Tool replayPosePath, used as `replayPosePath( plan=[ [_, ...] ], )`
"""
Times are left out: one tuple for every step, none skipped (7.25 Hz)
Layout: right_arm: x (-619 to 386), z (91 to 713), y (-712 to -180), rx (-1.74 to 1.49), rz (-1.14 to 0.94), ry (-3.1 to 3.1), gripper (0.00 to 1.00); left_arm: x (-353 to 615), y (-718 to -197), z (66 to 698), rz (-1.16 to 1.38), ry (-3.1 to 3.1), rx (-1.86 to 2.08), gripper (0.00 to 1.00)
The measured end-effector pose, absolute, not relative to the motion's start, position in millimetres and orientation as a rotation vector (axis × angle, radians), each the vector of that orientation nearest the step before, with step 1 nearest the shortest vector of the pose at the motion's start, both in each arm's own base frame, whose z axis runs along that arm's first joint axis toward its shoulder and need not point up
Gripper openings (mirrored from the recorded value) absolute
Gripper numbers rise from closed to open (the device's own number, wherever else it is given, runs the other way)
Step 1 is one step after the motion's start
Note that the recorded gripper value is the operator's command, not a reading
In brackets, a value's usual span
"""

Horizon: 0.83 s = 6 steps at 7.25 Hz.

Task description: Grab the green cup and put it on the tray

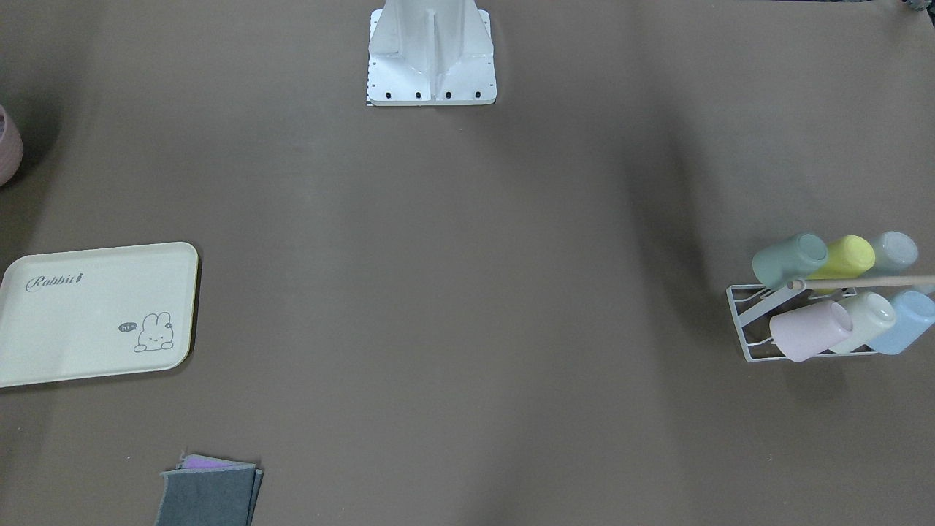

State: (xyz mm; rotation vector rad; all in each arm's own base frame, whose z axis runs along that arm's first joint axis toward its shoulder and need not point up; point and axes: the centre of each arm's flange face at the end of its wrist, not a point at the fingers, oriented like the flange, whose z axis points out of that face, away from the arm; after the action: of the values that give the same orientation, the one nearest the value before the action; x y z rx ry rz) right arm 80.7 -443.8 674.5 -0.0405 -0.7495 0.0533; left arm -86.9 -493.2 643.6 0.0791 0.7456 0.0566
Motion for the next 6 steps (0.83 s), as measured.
replayPosePath(
  plan=[
    [70.3, 675.7, -451.0, -0.043, 0.042, -0.747, 0.99, -88.9, -491.0, 643.6, 0.059, 0.745, 0.083, 0.98],
    [54.9, 679.2, -462.8, -0.070, 0.075, -0.752, 0.99, -89.9, -488.0, 642.3, 0.061, 0.745, 0.090, 0.98],
    [36.2, 685.8, -475.2, -0.100, 0.118, -0.761, 0.99, -90.1, -486.7, 636.0, 0.067, 0.745, 0.103, 0.98],
    [18.6, 691.6, -492.7, -0.101, 0.134, -0.771, 0.99, -90.2, -486.4, 624.2, 0.074, 0.748, 0.124, 0.98],
    [4.4, 691.8, -510.4, -0.098, 0.152, -0.782, 0.99, -89.6, -484.9, 606.3, 0.083, 0.757, 0.153, 0.98],
    [-11.8, 685.3, -522.8, -0.105, 0.173, -0.792, 0.99, -88.5, -478.2, 580.9, 0.094, 0.764, 0.194, 0.98]
  ],
)
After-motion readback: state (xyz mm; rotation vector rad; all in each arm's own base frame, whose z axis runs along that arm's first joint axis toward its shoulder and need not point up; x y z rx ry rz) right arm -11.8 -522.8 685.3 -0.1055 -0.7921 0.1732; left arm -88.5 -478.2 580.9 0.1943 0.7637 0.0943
